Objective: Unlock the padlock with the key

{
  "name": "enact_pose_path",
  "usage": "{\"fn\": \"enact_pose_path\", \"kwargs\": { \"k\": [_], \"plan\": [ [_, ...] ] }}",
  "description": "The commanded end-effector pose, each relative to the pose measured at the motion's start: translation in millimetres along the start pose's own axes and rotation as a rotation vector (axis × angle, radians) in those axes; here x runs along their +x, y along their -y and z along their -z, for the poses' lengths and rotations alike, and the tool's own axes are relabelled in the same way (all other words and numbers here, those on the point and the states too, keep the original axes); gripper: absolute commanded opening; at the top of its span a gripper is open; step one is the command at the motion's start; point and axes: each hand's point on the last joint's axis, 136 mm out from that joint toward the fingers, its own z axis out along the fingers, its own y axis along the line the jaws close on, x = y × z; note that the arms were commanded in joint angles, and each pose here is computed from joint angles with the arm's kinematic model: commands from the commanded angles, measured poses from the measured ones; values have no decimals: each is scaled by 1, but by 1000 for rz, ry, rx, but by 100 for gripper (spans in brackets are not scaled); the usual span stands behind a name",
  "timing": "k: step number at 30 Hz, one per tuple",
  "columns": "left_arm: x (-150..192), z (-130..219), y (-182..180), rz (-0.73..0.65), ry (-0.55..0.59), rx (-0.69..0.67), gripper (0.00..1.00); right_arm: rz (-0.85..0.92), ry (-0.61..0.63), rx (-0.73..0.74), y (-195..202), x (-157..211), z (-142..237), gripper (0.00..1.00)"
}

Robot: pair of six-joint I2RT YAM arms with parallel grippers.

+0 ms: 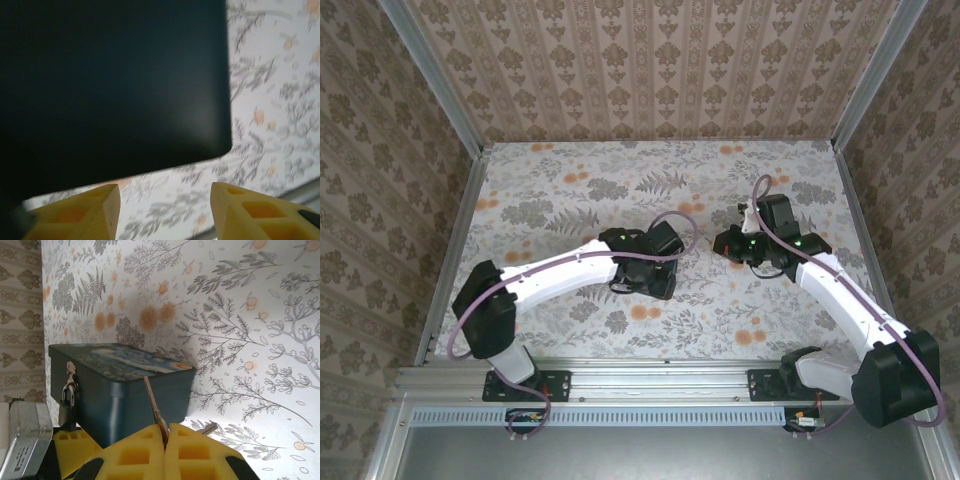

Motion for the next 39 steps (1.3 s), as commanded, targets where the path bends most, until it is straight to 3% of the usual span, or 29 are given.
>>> {"fn": "enact_pose_path", "kwargs": {
  "k": [1,13,17,20,23,26,29,34,39],
  "plan": [
    [-39,0,19,35,136,17,52,-10,21,21,6,-4,5,0],
    [-99,-34,40,133,204,94,53,-24,12,26,19,-5,-1,0],
    [-128,-30,42,125,247,134,53,-36,14,29,22,-4,-2,0],
    [-134,-12,55,65,238,251,54,-39,8,31,24,-2,-2,0],
    [-118,18,83,-115,194,426,55,-32,5,29,24,-3,-1,0],
    [-85,54,98,-395,142,545,56,-26,-3,26,23,-4,-2,0],
    [-73,82,72,-590,184,485,58,-22,-8,19,21,-6,-4,0],
    [-94,122,5,-784,379,394,64,-12,-28,-7,14,-8,-7,0],
    [-81,124,-22,-1168,513,420,71,33,-71,-58,-2,-2,-11,0]
  ]
}}
